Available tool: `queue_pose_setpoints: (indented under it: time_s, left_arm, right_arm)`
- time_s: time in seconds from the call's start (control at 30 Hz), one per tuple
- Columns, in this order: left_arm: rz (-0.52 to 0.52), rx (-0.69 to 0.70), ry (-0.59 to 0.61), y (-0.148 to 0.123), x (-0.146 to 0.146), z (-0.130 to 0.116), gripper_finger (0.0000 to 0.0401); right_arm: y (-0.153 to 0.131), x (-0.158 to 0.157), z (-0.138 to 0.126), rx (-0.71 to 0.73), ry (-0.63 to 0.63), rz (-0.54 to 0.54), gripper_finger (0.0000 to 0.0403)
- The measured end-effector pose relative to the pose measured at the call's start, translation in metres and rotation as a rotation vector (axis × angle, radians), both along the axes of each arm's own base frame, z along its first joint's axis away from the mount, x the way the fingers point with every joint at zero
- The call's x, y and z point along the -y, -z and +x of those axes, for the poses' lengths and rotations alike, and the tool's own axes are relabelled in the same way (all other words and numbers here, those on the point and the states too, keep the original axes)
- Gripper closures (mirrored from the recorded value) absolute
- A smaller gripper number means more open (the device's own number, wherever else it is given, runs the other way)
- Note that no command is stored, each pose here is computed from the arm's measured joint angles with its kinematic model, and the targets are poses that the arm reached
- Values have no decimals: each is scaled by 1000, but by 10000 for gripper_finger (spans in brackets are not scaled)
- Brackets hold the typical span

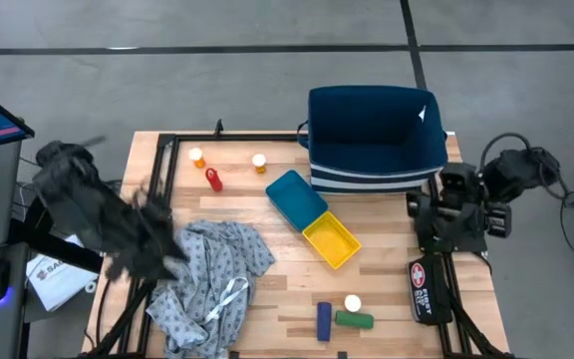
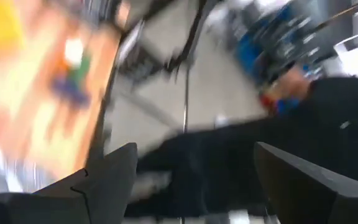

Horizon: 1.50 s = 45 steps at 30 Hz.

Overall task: Pick & Place Medicine items
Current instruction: Put the gray patient gown into the blue laundry organizer

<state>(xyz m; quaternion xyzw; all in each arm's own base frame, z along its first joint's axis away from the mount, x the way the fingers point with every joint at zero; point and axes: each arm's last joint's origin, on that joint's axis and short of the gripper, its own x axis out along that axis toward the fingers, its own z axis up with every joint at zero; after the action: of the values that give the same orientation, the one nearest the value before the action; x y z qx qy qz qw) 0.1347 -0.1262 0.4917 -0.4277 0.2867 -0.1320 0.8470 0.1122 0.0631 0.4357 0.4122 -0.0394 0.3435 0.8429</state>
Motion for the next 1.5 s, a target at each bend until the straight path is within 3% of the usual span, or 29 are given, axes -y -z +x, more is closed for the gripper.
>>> queue_pose_setpoints:
  time_s: [0.17, 0.33, 0.43, 0.53, 0.73, 0.93, 1.17, 1.5]
  left_arm:
    - [32, -355, 88, 33, 38, -12, 87]
    - [117, -680, -71, 69, 54, -13, 75]
    - [62, -782, -136, 92, 70, -6, 53]
    - [18, -884, -85, 118, 91, 3, 26]
    - [1, -912, -82, 168, 121, 25, 6]
    - [101, -971, -263, 213, 116, 37, 4]
    - [142, -1019, -498, 261, 89, 45, 3]
    - [122, -974, -738, 296, 36, 81, 2]
  right_arm:
    - [-19, -9, -3, -161, -45, 20, 173]
    - [-28, -7, -10, -214, -3, 45, 173]
    - [-27, -7, -11, -237, 27, 52, 173]
    - [-26, -8, -12, -256, 20, 56, 173]
    - [-28, -10, -13, -239, 16, 73, 184]
    - [-32, -12, -16, -208, 24, 111, 201]
    - [-37, -14, -20, -151, 22, 120, 198]
    - [-38, -15, -22, -144, 34, 131, 200]
